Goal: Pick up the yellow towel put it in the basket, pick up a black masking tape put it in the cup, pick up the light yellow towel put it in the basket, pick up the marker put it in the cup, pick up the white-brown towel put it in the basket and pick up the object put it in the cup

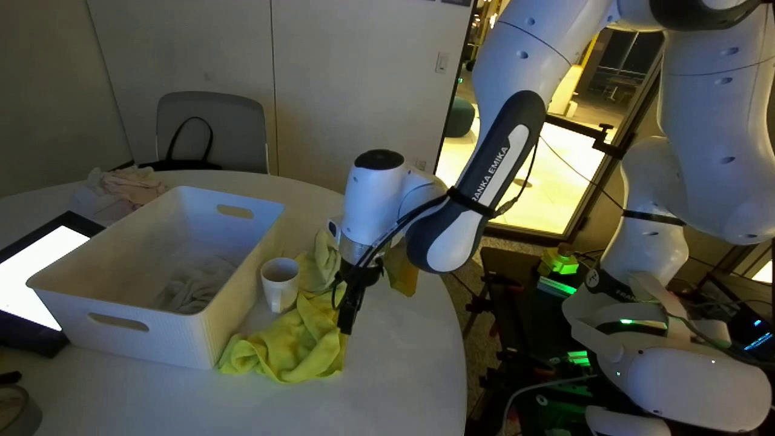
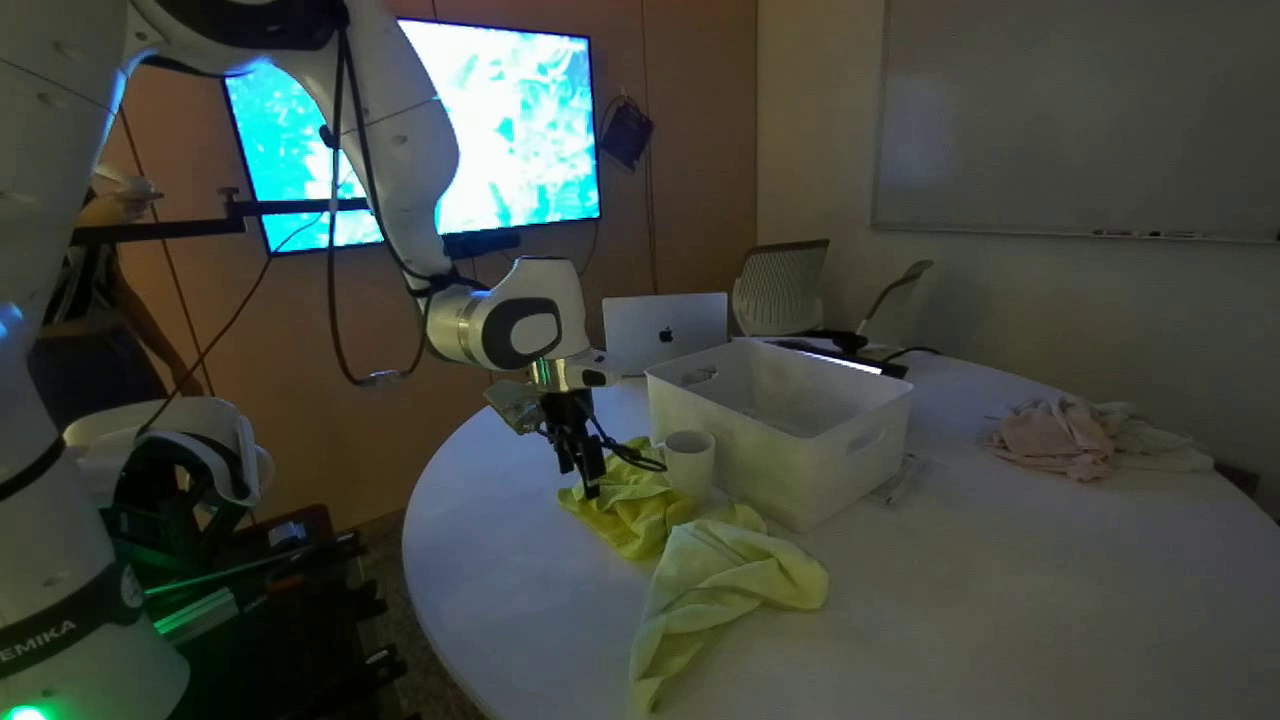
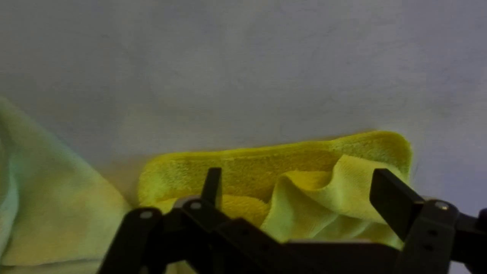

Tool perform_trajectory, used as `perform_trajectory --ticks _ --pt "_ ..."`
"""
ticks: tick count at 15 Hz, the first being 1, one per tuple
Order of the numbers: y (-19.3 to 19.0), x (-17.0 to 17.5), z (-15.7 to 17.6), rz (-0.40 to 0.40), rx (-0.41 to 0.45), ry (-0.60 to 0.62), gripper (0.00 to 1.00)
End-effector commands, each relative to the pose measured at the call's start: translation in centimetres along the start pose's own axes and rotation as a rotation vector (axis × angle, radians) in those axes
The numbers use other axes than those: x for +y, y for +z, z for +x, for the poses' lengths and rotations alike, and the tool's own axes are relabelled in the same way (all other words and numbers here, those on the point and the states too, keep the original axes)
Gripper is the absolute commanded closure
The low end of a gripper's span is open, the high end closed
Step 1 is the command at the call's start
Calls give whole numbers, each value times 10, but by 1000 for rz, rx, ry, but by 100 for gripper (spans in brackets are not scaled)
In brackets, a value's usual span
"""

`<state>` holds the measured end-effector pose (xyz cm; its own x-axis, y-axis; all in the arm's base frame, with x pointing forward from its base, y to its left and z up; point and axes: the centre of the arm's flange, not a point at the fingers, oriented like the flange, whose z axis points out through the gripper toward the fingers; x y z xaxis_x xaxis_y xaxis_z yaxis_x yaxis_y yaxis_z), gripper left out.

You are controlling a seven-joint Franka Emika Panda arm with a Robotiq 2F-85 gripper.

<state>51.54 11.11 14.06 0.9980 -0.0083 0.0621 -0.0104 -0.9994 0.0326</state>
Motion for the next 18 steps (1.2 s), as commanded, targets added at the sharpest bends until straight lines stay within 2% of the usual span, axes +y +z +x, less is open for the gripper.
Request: perform_trajectory --ticks 1,4,8,18 --pt "5 -36 -8 36 23 -67 0" --pt "6 -64 -12 31 23 -129 0" --pt "6 -80 -12 33 30 -173 0" --pt "17 -78 23 83 30 -189 0"
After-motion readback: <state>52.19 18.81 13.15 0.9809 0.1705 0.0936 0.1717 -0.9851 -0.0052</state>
